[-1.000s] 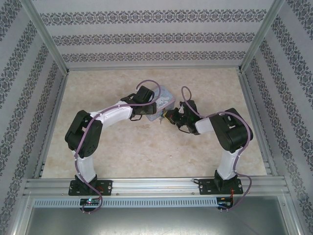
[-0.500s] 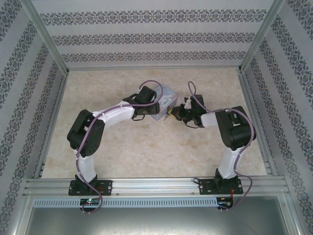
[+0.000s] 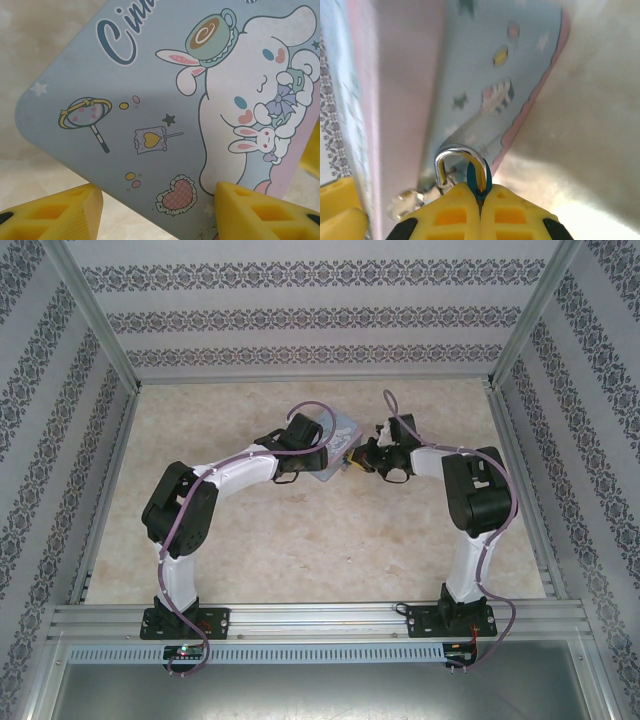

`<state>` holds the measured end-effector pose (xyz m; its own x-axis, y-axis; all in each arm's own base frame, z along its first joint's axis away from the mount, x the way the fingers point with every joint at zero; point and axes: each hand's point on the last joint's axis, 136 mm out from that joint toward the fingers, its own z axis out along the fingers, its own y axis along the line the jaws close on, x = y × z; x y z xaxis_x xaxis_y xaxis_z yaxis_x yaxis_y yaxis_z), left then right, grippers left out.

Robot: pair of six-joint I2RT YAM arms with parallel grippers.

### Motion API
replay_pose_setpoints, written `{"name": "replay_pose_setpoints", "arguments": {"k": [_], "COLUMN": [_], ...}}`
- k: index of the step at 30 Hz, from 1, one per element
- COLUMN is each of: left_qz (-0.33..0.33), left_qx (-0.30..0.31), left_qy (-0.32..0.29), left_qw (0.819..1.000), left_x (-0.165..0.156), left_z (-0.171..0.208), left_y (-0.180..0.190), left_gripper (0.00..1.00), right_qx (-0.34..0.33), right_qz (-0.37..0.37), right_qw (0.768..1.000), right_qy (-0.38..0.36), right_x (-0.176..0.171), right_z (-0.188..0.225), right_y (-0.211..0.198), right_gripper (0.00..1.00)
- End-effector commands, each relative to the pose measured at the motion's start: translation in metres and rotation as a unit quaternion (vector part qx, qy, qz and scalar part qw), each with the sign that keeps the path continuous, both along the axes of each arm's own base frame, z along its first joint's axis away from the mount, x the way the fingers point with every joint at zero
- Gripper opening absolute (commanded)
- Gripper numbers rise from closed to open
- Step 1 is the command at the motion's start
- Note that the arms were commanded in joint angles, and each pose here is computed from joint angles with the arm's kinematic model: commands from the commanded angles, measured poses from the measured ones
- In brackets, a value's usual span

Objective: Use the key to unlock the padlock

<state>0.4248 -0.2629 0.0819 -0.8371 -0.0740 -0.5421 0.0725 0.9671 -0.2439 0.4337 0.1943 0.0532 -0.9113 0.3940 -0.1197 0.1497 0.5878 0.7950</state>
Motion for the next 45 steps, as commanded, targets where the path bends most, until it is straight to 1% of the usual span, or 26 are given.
{"name": "replay_pose_setpoints", "arguments": {"k": [1, 5, 8, 11, 15, 19, 22, 26, 29, 31, 32, 34, 35, 37, 38, 39, 41, 43, 44, 45], "left_qz": [-0.038, -0.036, -0.033, -0.035, -0.041, -0.044, -0.043, -0.039, -0.028, -0.016, -0.009, 0.015, 0.028, 0.067, 0.085, 0.107, 0.138, 0.153, 0.161, 0.168], "left_qx": [0.131, 0.128, 0.12, 0.108, 0.082, 0.051, 0.031, 0.015, 0.012, 0.014, 0.015, 0.029, 0.039, 0.063, 0.074, 0.089, 0.13, 0.18, 0.196, 0.215], "left_qy": [0.176, 0.176, 0.172, 0.162, 0.147, 0.133, 0.12, 0.092, 0.064, 0.042, 0.031, -0.003, -0.019, -0.067, -0.089, -0.113, -0.176, -0.253, -0.282, -0.307], "left_qw": [0.975, 0.975, 0.977, 0.98, 0.985, 0.989, 0.991, 0.995, 0.997, 0.999, 0.999, 0.999, 0.999, 0.994, 0.99, 0.984, 0.966, 0.938, 0.925, 0.912], "left_x": [-0.078, -0.078, -0.077, -0.073, -0.067, -0.063, -0.06, -0.059, -0.061, -0.062, -0.063, -0.062, -0.062, -0.061, -0.061, -0.062, -0.063, -0.066, -0.069, -0.072], "left_z": [-0.095, -0.095, -0.09, -0.078, -0.059, -0.036, -0.016, 0.016, 0.044, 0.065, 0.075, 0.097, 0.105, 0.128, 0.137, 0.147, 0.166, 0.179, 0.182, 0.184], "left_y": [0.042, 0.041, 0.038, 0.033, 0.024, 0.013, 0.009, 0.01, 0.019, 0.031, 0.038, 0.059, 0.07, 0.101, 0.117, 0.135, 0.166, 0.193, 0.203, 0.215], "left_gripper": [0.58, 0.58, 0.61, 0.66, 0.72, 0.78, 0.82, 0.85, 0.88, 0.91, 0.92, 0.93, 0.93, 0.97, 0.98, 1.0, 1.0, 1.0, 1.0, 1.0], "right_qx": [-0.007, 0.005, 0.006, 0.005, 0.005, 0.002, -0.006, -0.018, -0.02, -0.02, -0.018, -0.017, -0.023, -0.048, -0.065, -0.093, -0.154, -0.232, -0.267, -0.305], "right_qz": [-0.009, -0.022, -0.023, -0.025, -0.027, -0.03, -0.029, -0.038, -0.048, -0.058, -0.062, -0.074, -0.078, -0.091, -0.098, -0.112, -0.141, -0.178, -0.191, -0.211], "right_qw": [0.999, 0.999, 0.999, 0.999, 0.999, 1.0, 1.0, 0.999, 0.998, 0.998, 0.998, 0.997, 0.997, 0.993, 0.991, 0.985, 0.969, 0.943, 0.927, 0.907], "right_qy": [-0.048, -0.047, -0.046, -0.04, -0.028, -0.006, 0.009, 0.023, 0.024, 0.018, 0.014, -0.008, -0.02, -0.053, -0.07, -0.089, -0.132, -0.162, -0.18, -0.201], "right_x": [0.029, 0.04, 0.029, 0.006, -0.034, -0.073, -0.093, -0.111, -0.12, -0.125, -0.127, -0.126, -0.125, -0.12, -0.117, -0.113, -0.103, -0.094, -0.09, -0.086], "right_z": [0.021, 0.029, 0.029, 0.028, 0.025, 0.011, 0.0, -0.011, -0.009, -0.001, 0.005, 0.025, 0.035, 0.062, 0.073, 0.086, 0.108, 0.127, 0.132, 0.135], "right_y": [-0.013, -0.02, -0.022, -0.025, -0.029, -0.03, -0.031, -0.04, -0.048, -0.054, -0.057, -0.065, -0.068, -0.079, -0.086, -0.097, -0.119, -0.151, -0.163, -0.179], "right_gripper": [0.0, 0.0, 0.0, 0.0, 0.0, 0.0, 0.01, 0.27, 0.46, 0.57, 0.61, 0.73, 0.86, 0.93, 0.94, 0.98, 0.98, 0.98, 0.98, 0.98]}}
